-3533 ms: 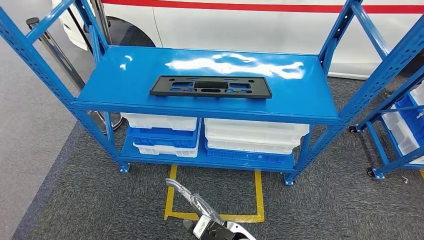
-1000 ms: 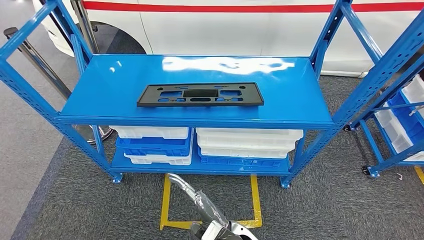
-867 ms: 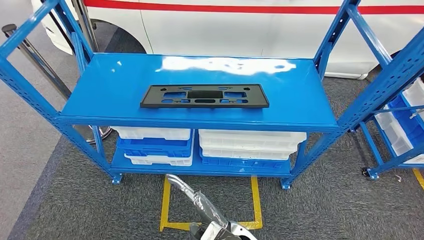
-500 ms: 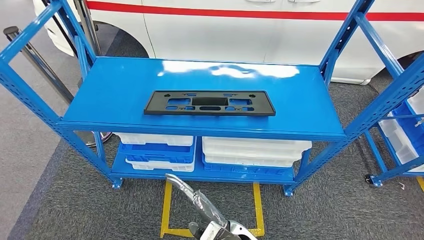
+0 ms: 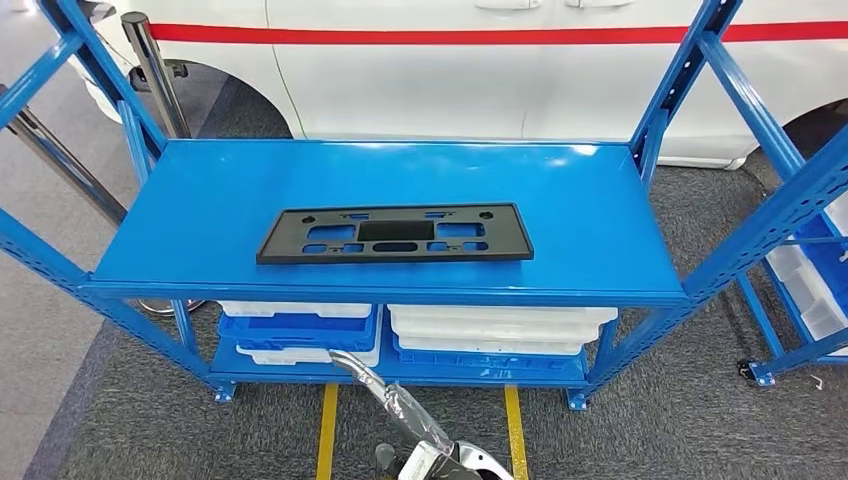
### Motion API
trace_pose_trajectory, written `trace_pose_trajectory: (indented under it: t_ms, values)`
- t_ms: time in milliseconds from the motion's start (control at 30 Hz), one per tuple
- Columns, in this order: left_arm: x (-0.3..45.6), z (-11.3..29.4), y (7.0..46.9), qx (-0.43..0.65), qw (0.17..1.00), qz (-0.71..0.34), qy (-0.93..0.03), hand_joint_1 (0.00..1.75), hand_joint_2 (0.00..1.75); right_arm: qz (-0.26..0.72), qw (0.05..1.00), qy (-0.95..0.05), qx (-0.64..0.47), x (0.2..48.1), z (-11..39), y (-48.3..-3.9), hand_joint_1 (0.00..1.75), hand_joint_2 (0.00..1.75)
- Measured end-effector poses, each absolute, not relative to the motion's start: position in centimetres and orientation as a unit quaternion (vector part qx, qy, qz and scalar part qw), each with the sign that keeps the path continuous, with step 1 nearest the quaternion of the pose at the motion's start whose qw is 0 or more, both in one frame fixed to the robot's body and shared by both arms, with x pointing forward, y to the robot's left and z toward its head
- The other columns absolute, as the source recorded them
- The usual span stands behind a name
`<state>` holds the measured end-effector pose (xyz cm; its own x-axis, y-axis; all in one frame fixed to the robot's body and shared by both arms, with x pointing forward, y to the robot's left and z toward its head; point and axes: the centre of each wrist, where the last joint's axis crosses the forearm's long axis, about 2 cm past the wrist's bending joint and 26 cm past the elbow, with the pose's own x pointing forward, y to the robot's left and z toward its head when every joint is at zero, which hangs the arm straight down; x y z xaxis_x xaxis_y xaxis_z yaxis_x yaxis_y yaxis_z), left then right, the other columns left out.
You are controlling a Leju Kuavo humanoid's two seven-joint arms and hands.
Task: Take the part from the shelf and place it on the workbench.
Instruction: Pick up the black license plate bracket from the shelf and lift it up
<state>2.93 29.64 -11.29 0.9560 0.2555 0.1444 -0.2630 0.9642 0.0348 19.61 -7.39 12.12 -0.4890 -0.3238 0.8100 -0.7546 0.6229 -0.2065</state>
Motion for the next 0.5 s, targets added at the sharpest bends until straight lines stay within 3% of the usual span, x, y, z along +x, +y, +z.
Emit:
trace_pose_trajectory:
  t_ms: [500]
  values:
    - [2.98, -11.28, 29.82, 0.028, 0.989, 0.128, -0.070, 0.00, 0.00, 0.288, 0.390, -0.808, 0.335, 19.69, 12.08, -7.35, 0.00, 0.00]
